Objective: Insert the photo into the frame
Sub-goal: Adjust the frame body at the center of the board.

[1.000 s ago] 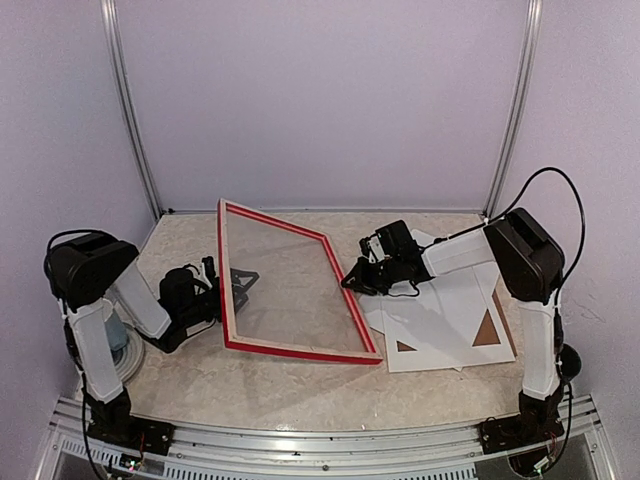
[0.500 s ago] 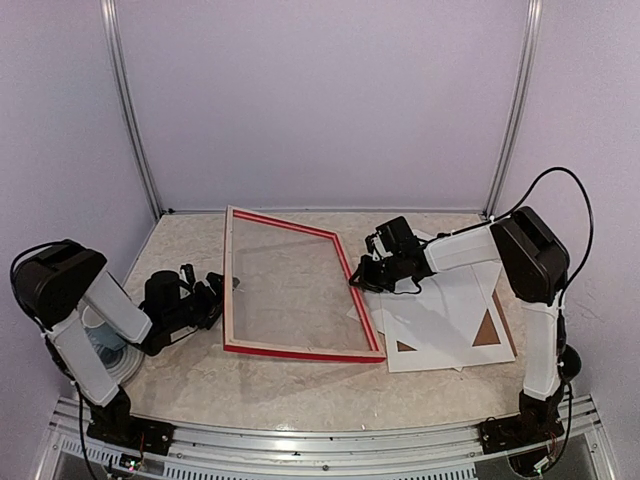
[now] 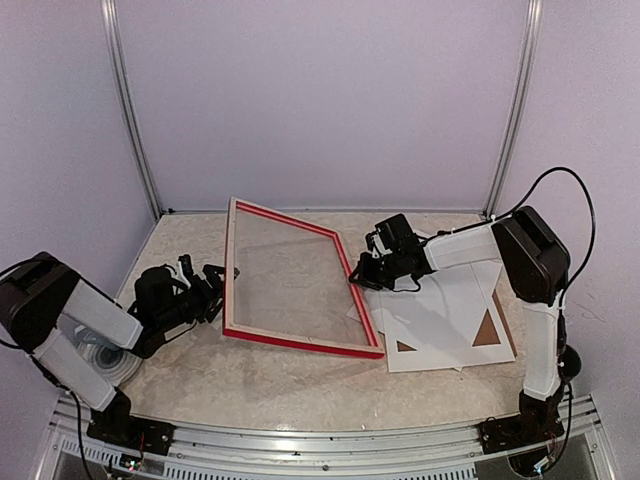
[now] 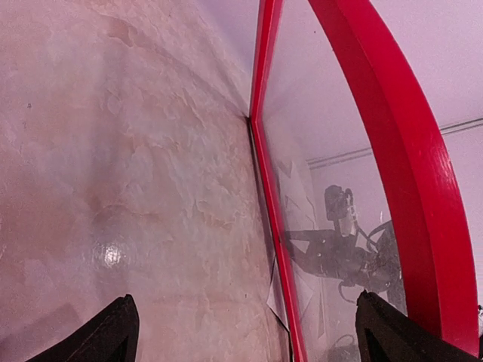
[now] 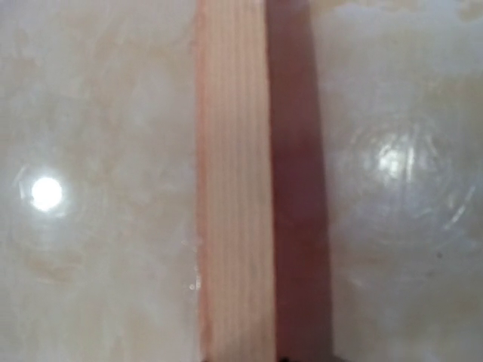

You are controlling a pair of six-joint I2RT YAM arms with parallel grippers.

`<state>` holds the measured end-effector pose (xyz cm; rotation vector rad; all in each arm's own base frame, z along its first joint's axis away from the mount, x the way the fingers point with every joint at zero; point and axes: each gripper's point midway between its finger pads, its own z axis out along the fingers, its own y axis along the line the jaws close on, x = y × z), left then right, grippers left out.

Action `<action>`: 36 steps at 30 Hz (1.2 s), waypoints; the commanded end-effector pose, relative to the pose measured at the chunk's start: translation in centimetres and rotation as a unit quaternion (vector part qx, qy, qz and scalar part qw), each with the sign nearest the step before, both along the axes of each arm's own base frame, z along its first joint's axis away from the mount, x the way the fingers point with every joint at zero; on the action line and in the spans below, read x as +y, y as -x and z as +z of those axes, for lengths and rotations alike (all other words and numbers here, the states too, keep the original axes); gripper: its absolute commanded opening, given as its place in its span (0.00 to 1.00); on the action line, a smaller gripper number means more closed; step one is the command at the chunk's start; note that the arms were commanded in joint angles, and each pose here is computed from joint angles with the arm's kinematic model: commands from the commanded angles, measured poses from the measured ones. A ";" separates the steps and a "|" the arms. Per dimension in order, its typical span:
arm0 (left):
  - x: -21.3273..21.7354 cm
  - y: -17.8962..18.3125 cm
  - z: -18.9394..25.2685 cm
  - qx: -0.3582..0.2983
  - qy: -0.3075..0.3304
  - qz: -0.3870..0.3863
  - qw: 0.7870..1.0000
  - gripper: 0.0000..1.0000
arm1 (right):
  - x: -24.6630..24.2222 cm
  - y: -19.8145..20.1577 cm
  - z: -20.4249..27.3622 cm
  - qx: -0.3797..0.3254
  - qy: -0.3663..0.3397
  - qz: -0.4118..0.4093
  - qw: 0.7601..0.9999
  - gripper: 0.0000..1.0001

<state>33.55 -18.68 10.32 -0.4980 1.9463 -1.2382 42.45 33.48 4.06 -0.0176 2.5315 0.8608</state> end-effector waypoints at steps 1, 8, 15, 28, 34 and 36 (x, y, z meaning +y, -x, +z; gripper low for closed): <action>-0.3 0.2 3.2 -0.044 0.015 -0.001 0.999 0.99 | 1.6 -0.4 3.5 -0.026 -0.037 0.007 0.999 0.04; -0.4 0.3 4.1 -0.055 0.015 -0.005 0.998 0.99 | 2.5 0.0 3.1 -0.014 -0.082 0.018 0.996 0.03; -0.5 0.8 4.1 -0.057 0.027 -0.010 0.998 0.99 | 2.1 0.6 1.9 0.002 -0.120 0.016 0.993 0.02; 2.1 1.2 3.0 -0.023 0.007 0.044 0.999 0.99 | 1.9 1.1 0.6 0.025 -0.162 0.012 0.986 0.01; 3.5 1.3 9.4 -0.109 0.011 0.071 0.992 0.99 | 1.7 0.8 0.7 0.022 -0.151 0.009 0.988 0.01; 3.4 1.1 11.8 -0.133 -0.001 0.073 0.988 0.99 | 1.7 0.7 0.8 0.021 -0.147 0.008 0.989 0.01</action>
